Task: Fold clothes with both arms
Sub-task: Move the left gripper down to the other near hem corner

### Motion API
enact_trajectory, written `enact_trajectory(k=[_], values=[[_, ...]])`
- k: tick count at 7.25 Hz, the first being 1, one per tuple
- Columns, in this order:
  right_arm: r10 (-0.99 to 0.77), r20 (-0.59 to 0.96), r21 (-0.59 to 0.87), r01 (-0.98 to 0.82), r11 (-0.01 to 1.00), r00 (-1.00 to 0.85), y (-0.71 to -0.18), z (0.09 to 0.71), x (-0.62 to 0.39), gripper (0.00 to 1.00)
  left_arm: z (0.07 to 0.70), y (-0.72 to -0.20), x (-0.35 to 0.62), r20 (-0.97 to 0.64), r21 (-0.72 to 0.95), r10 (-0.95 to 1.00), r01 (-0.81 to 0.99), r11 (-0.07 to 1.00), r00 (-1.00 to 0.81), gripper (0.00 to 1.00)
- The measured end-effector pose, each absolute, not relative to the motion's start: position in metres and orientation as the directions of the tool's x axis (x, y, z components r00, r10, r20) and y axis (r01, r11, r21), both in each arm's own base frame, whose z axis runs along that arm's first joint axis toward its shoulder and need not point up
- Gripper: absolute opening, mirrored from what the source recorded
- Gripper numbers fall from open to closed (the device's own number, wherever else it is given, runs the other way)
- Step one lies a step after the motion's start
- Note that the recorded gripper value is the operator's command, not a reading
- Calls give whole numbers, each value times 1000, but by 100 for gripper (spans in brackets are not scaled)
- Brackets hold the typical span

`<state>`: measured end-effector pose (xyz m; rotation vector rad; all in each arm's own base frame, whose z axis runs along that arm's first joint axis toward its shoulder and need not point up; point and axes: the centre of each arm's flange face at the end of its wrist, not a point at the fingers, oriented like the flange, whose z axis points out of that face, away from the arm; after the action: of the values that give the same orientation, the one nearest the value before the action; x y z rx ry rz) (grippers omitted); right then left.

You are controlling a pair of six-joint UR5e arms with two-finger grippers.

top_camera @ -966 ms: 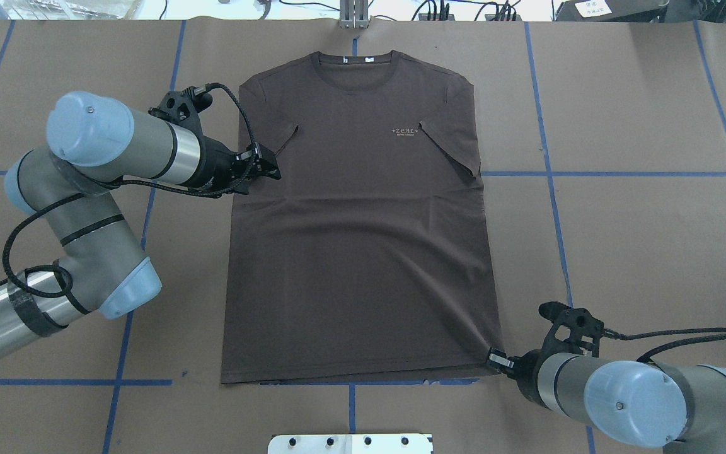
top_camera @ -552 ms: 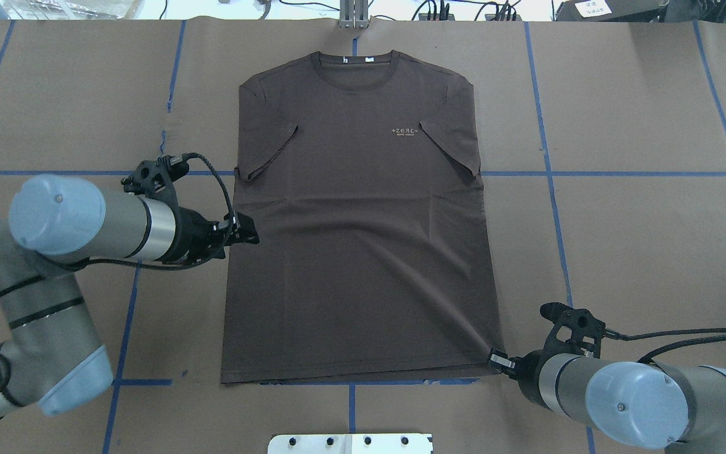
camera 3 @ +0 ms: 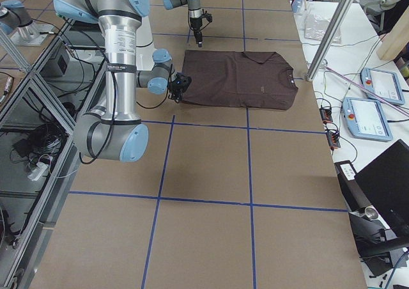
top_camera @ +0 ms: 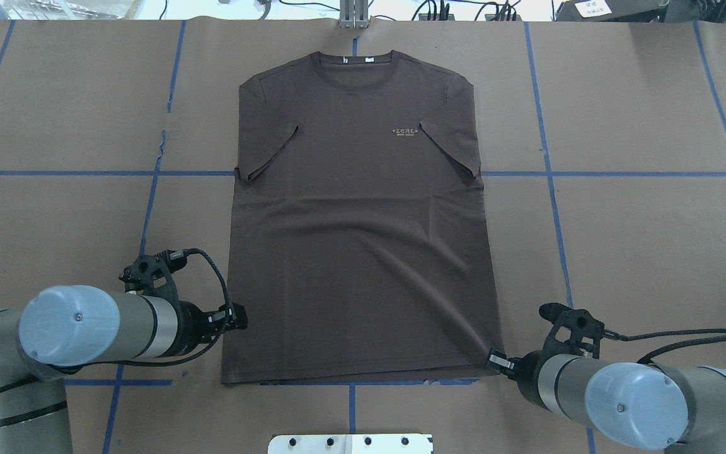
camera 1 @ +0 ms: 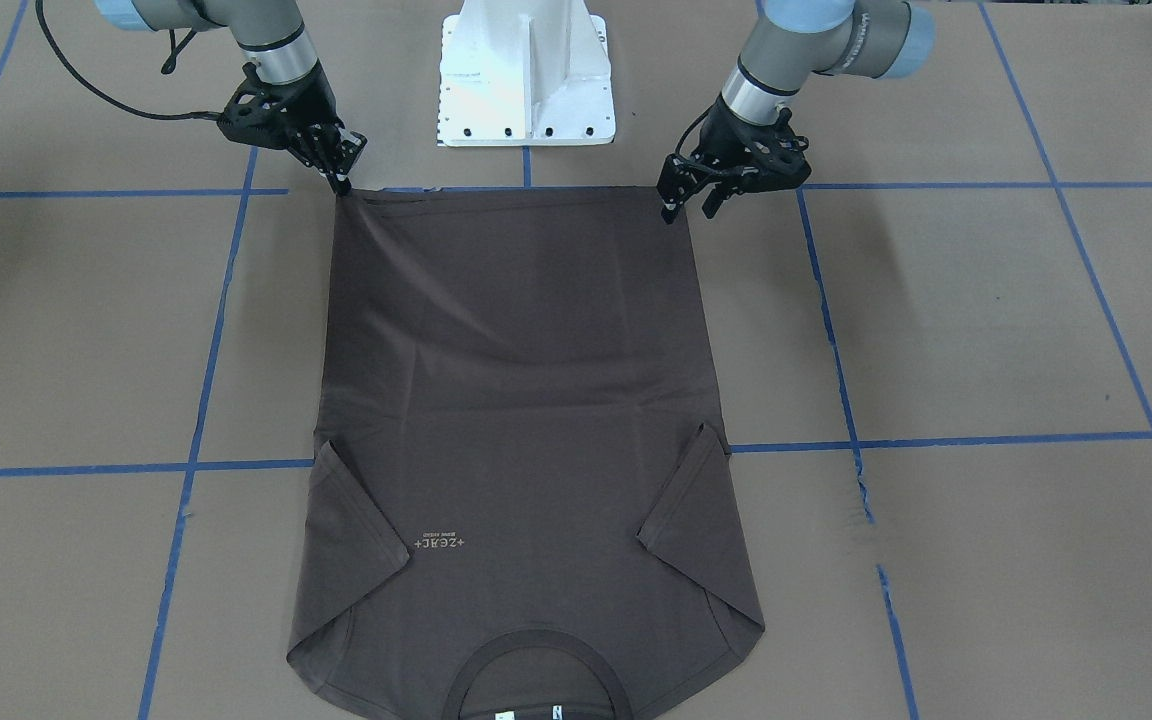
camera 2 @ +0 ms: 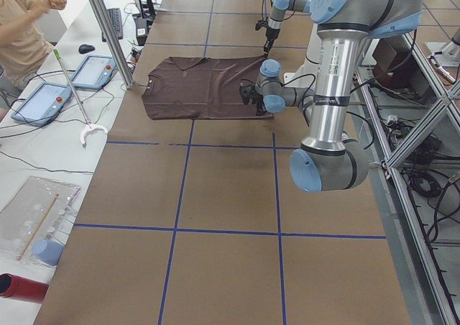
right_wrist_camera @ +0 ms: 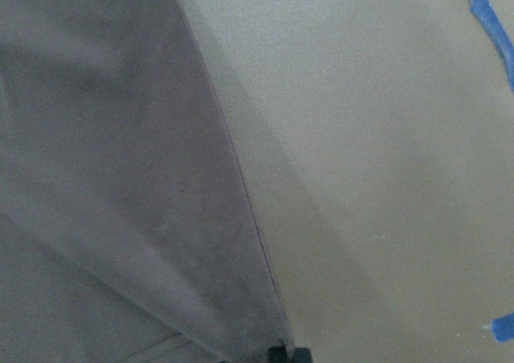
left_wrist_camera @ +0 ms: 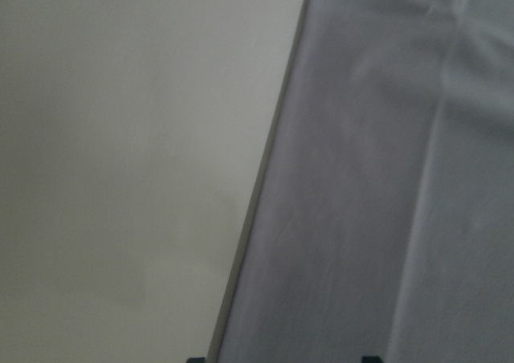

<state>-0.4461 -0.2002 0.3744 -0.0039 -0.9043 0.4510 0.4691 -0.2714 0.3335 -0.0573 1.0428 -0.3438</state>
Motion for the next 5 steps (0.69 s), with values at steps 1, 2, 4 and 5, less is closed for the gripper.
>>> enact_trajectory(k=[1, 2, 4, 5], values=[[380, 758, -191, -376, 907, 531, -200, 374, -446, 0, 335, -258, 478, -826, -215, -304, 232, 949, 474, 68], [379, 758, -191, -376, 907, 530, -200, 374, -446, 0, 338, -249, 483, -817, -219, -302, 220, 951, 491, 68], [379, 760, -192, -376, 907, 528, -200, 372, -447, 0, 343, -234, 491, -806, -224, -295, 198, 954, 513, 57], [379, 760, -192, -375, 907, 528, -200, 372, -447, 0, 345, -231, 493, -801, -225, -295, 195, 955, 521, 54]])
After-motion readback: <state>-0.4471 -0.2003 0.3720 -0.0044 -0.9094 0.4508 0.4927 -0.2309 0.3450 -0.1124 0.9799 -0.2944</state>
